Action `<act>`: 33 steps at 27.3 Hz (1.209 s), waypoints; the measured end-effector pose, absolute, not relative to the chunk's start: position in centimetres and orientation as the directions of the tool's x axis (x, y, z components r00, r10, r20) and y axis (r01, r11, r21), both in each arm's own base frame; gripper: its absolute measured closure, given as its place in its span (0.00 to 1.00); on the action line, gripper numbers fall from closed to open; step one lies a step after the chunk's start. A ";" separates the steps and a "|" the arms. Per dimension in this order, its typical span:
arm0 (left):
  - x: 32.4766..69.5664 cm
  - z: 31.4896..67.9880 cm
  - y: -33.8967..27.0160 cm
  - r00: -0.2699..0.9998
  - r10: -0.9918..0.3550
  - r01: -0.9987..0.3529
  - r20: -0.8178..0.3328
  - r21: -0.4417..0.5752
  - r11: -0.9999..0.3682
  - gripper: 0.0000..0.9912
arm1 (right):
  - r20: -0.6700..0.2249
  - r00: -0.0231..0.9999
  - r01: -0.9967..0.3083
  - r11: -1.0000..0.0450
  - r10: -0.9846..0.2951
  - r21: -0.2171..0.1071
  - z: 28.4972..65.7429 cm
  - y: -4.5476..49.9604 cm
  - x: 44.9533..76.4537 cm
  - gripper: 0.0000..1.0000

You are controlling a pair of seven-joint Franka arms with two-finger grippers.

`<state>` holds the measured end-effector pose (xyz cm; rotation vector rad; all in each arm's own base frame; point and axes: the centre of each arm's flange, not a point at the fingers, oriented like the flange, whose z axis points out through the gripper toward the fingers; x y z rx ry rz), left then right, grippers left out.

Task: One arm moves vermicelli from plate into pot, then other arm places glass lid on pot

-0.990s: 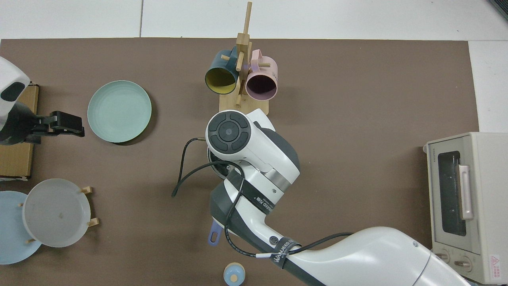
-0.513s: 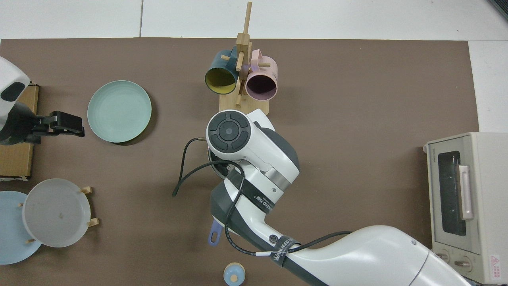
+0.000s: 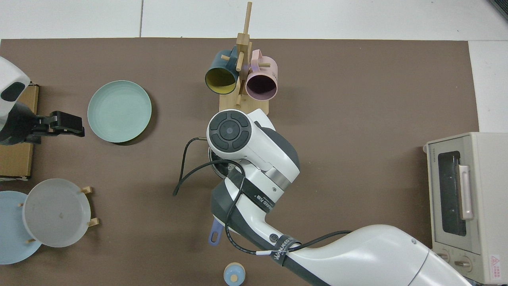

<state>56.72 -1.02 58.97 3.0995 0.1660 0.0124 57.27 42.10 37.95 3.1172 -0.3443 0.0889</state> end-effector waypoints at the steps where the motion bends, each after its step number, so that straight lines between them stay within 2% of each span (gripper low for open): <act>1: 56.7 59.0 -1.0 0.994 0.107 0.107 0.006 0.038 -0.994 0.00 | 0.059 0.974 -0.219 -0.976 -0.219 -0.005 38.1 42.1 57.3 0.45; 3: 56.7 59.0 -1.0 0.994 0.107 0.107 0.006 0.038 -0.994 0.00 | 0.064 0.973 -0.220 -0.975 -0.221 -0.013 38.5 42.1 57.5 0.35; 4: 56.7 59.0 -1.0 0.994 0.107 0.107 0.006 0.038 -0.994 0.00 | 0.066 0.973 -0.221 -0.975 -0.222 -0.018 38.8 42.2 57.6 0.26; 8: 56.7 59.0 -1.0 0.994 0.107 0.107 0.006 0.038 -0.994 0.00 | 0.076 0.972 -0.220 -0.975 -0.223 -0.042 40.1 42.5 57.7 0.08; 9: 56.7 59.0 -1.0 0.994 0.107 0.107 0.006 0.038 -0.994 0.00 | 0.078 0.972 -0.220 -0.974 -0.224 -0.049 40.6 42.6 57.7 0.00; 13: 56.7 59.0 -1.0 0.994 0.107 0.107 0.006 0.038 -0.994 0.00 | 0.087 0.969 -0.226 -0.971 -0.232 -0.075 42.7 42.6 57.5 0.00; 16: 56.7 59.0 -1.0 0.994 0.107 0.107 0.006 0.038 -0.994 0.00 | 0.091 0.968 -0.226 -0.971 -0.233 -0.081 44.8 42.3 57.1 0.00; 23: 56.7 59.0 -1.0 0.994 0.107 0.107 0.006 0.038 -0.994 0.00 | 0.085 0.983 -0.155 -0.986 -0.160 -0.061 49.9 40.2 55.9 0.00; 27: 56.7 59.0 -1.0 0.994 0.107 0.107 0.006 0.038 -0.994 0.00 | 0.084 0.991 -0.102 -0.994 -0.106 -0.046 52.2 37.5 56.4 0.00; 33: 56.7 59.0 -1.0 0.994 0.107 0.107 0.006 0.038 -0.994 0.00 | 0.082 0.995 -0.055 -0.997 -0.060 -0.061 54.2 31.7 58.8 0.00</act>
